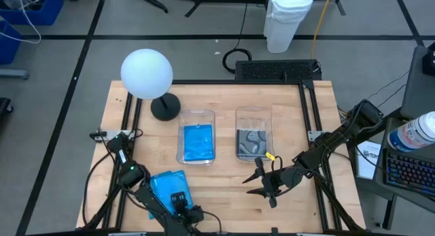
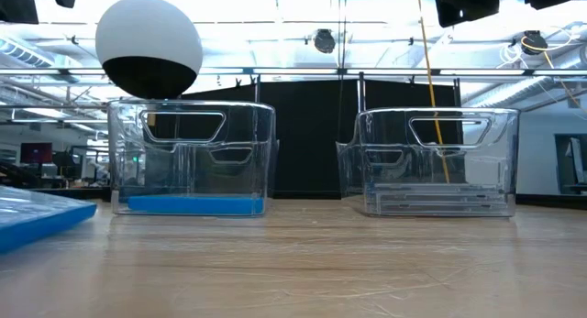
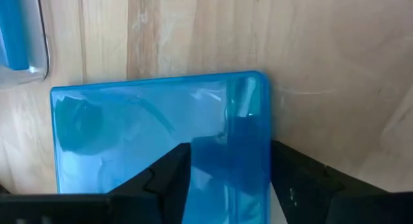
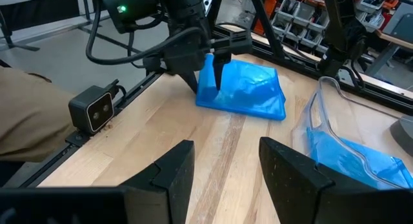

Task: Pick & place jewel cases by type
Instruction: Put the blue CD case into the left transparent bin

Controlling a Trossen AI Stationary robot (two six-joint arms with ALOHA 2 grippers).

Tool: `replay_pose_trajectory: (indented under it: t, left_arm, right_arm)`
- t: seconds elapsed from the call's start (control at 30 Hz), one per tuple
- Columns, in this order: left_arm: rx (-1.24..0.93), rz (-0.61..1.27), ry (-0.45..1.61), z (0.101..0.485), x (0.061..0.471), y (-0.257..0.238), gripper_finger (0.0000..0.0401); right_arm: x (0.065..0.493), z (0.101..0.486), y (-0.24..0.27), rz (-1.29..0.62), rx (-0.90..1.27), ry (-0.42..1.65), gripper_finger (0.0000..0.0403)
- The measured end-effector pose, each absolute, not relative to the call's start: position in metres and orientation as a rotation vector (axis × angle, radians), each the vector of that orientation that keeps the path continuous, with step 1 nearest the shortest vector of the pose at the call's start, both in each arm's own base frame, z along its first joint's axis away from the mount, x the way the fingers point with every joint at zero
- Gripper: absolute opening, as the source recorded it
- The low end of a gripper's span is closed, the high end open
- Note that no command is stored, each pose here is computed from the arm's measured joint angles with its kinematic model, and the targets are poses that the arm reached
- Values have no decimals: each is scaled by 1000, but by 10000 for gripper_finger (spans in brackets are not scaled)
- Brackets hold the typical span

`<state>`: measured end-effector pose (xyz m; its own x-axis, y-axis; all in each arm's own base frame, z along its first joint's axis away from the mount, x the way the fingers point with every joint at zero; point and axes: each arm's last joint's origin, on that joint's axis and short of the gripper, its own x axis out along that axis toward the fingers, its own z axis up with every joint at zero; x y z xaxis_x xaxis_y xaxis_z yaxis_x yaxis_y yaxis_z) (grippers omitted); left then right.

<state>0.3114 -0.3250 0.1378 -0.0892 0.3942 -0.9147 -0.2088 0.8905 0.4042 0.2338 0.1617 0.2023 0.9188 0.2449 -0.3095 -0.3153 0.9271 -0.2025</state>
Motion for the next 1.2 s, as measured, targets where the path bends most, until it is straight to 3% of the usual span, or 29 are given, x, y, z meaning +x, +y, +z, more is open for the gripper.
replay_pose_trajectory:
  t: [0.2, 0.53, 0.83, 1.2]
  left_arm:
    - [151, 498, 1593, 137, 311, -325, 174]
    - [123, 490, 1620, 137, 311, -326, 8]
    - [110, 427, 1687, 138, 308, -331, 4]
    - [93, 312, 1563, 170, 315, -345, 2]
  right_arm:
    - [234, 202, 162, 291, -252, 284, 164]
    - [234, 202, 162, 291, -252, 284, 164]
    - [234, 204, 162, 291, -245, 269, 164]
    - [234, 205, 162, 291, -249, 262, 164]
